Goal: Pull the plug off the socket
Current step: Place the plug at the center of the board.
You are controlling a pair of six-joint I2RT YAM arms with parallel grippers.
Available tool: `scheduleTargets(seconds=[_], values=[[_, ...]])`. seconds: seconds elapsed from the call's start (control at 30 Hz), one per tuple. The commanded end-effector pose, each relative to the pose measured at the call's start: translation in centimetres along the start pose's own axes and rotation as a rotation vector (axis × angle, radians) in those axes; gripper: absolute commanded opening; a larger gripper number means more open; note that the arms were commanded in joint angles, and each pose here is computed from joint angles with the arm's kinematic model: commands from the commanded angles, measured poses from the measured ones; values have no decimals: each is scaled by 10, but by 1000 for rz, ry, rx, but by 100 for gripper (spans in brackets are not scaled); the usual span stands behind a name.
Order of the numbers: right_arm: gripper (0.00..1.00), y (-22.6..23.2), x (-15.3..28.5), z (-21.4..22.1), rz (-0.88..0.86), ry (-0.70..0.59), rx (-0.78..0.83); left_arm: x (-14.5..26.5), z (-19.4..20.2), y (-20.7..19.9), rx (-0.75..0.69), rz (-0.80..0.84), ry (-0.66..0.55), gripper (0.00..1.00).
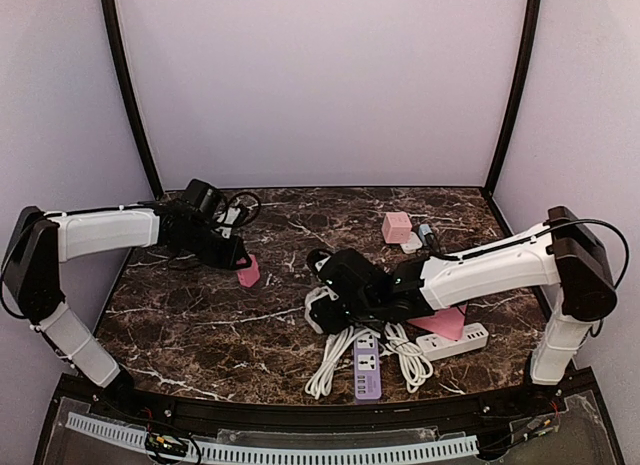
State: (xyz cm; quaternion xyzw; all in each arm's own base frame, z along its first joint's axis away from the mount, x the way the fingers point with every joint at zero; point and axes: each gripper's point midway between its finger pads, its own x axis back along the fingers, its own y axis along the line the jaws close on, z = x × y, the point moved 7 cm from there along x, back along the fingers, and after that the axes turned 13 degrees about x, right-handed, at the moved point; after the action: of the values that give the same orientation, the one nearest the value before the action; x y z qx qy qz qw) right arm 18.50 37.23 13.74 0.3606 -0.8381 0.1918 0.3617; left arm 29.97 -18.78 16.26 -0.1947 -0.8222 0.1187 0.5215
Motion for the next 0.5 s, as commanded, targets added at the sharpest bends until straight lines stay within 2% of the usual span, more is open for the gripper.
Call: scheduleTargets(seconds=[0.0, 0.03, 0.23, 0.37, 0.47], values=[[0, 5, 20, -19, -22, -111, 3, -2, -22, -1, 20, 83, 86, 1], [0, 7, 21, -20, -25, -119, 10, -10, -23, 6, 33, 76, 114, 1], [0, 16, 27, -22, -41, -156, 53, -31, -45, 33, 102, 84, 114, 1], [0, 17, 29, -23, -41, -167, 63, -41, -43, 48, 137, 67, 134, 1], [0, 18, 29, -25, -43, -174, 67, -46, -40, 59, 156, 49, 146, 5]])
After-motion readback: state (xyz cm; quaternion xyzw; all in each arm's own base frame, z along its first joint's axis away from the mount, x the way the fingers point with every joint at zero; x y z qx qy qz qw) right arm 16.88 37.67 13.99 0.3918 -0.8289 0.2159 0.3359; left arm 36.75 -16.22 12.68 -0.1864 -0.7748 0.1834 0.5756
